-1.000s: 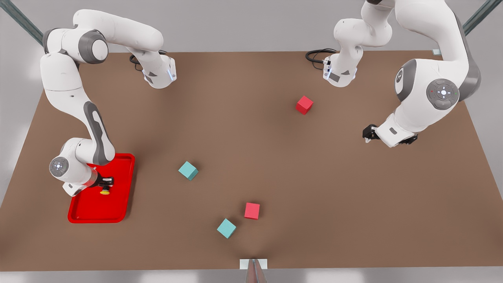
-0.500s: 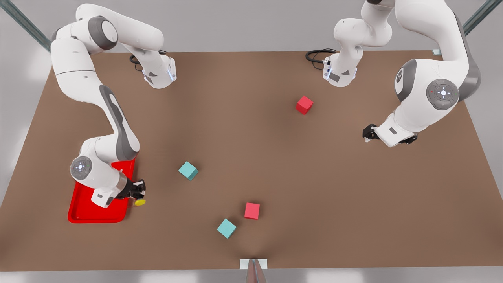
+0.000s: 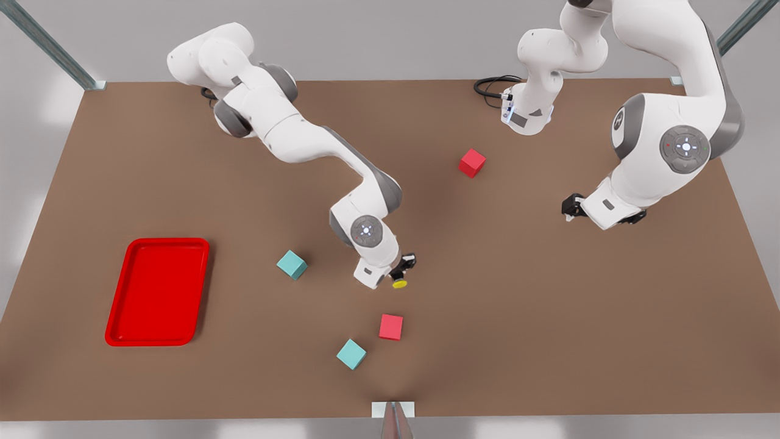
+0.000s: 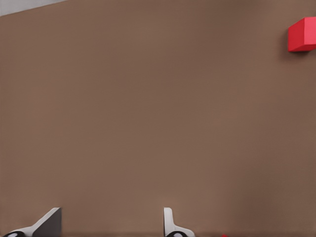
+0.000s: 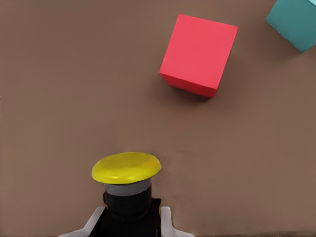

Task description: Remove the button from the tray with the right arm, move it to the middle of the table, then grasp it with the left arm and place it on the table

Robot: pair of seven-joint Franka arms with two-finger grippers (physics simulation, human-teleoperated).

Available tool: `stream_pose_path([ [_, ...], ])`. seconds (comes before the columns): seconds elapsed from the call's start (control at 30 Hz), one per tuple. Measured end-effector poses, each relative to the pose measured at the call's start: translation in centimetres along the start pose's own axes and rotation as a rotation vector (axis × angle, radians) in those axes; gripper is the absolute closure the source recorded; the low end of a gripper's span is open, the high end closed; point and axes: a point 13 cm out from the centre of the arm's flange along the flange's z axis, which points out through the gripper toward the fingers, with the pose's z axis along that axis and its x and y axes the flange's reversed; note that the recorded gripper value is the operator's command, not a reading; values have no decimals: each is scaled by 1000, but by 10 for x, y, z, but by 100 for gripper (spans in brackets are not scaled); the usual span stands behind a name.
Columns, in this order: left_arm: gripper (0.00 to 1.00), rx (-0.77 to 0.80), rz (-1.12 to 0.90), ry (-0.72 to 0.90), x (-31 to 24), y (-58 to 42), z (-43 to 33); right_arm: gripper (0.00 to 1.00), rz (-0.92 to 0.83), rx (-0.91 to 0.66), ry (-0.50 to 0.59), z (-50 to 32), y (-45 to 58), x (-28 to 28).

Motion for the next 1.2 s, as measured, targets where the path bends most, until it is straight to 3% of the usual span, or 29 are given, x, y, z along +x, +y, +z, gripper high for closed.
stream_pose_path([
  [0.2,0,0,0,4,-1,0,3,59,275,-53,36,44,40,26],
  [0.3,0,0,0,3,-2,0,3,48,382,-42,33,59,40,30],
  [0.33,0,0,0,3,-2,0,4,31,414,-39,30,61,40,30],
  [0.37,0,0,0,3,-2,0,4,27,442,-33,25,64,39,30],
  [0.4,0,0,0,3,-2,0,4,0,470,-27,20,67,38,30],
  [0.53,0,0,0,2,-3,0,4,0,571,-38,-25,48,34,14],
  [0.6,0,0,0,2,-3,0,4,0,622,-120,-100,-49,25,-30],
  [0.7,0,-1,23,42,-26,-31,34,0,765,-115,-217,-267,-159,-96],
  [0.8,0,15,112,110,-59,-188,113,0,819,53,-249,-390,-353,-25],
  [0.9,0,34,105,144,-57,-318,227,0,705,153,-201,-419,-392,24],
  [1.0,0,58,3,98,-60,-359,299,0,593,205,-131,-429,-400,44],
  [1.2,0,74,-67,-33,-70,-364,329,0,478,261,37,-403,-453,67],
])
